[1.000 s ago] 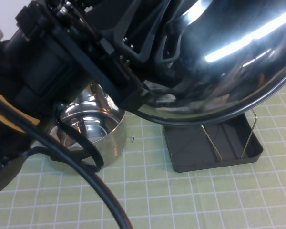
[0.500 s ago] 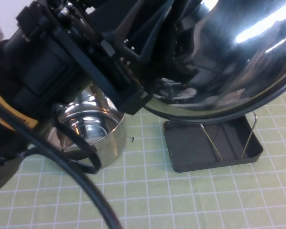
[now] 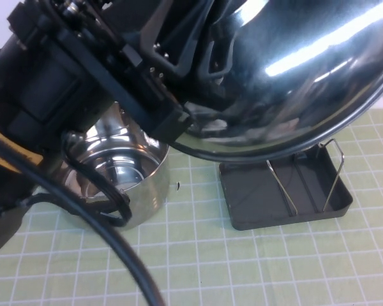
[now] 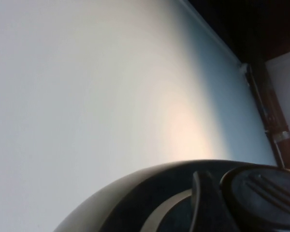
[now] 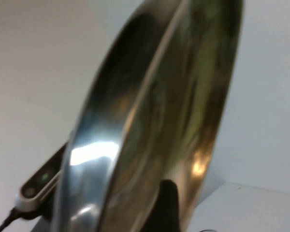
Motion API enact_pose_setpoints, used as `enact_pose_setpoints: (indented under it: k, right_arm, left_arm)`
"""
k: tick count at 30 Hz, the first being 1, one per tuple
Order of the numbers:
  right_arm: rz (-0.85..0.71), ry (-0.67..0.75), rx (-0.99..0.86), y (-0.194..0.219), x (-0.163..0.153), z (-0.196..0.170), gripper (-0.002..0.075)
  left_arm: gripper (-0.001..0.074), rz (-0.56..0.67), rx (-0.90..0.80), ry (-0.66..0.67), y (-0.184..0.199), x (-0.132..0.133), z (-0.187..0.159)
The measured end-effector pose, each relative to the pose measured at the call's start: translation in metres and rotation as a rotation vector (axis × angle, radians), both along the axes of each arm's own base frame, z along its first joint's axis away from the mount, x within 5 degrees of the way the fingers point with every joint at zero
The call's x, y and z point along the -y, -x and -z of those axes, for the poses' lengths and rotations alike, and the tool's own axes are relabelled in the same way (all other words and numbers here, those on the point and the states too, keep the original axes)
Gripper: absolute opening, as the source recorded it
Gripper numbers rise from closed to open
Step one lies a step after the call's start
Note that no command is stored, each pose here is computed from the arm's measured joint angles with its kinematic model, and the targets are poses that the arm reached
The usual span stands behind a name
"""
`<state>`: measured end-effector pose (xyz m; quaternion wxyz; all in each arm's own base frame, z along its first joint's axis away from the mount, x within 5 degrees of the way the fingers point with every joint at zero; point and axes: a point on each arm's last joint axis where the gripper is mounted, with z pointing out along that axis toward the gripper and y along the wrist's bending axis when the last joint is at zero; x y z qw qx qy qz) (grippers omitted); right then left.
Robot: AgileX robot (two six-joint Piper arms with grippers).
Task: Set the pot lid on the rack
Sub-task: Hand over the pot lid
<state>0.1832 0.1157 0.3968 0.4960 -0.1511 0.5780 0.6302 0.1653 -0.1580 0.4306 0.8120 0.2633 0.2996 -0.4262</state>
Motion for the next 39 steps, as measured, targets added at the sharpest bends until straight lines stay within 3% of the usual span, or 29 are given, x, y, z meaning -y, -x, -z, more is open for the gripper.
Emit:
enact_pose_setpoints:
  k: [4, 11, 16, 26, 39]
  right_arm:
    - [0.122, 0.01, -0.018, -0.013, 0.024, 0.002, 0.064]
    - [0.205, 0.008, -0.048, -0.018, 0.058, 0.001, 0.064]
    - [0.161, 0.086, -0.067, -0.012, 0.054, 0.006, 0.064]
    - [0.12, -0.028, -0.005, 0.01, 0.048, -0.015, 0.064]
    - [-0.039, -0.018, 0.039, 0.029, 0.019, -0.018, 0.064]
  left_arm:
    - [0.0328, -0.019, -0.006, 0.011, -0.002, -0.001, -0.001]
    - [0.0327, -0.051, -0.053, -0.02, -0.006, 0.0, 0.003]
    - [0.0327, -0.059, -0.068, -0.024, -0.008, 0.0, 0.003]
    - [0.0327, -0.071, -0.085, -0.035, -0.01, 0.0, 0.005]
    - [0.0327, -0.046, -0.091, -0.051, -0.008, 0.002, 0.006]
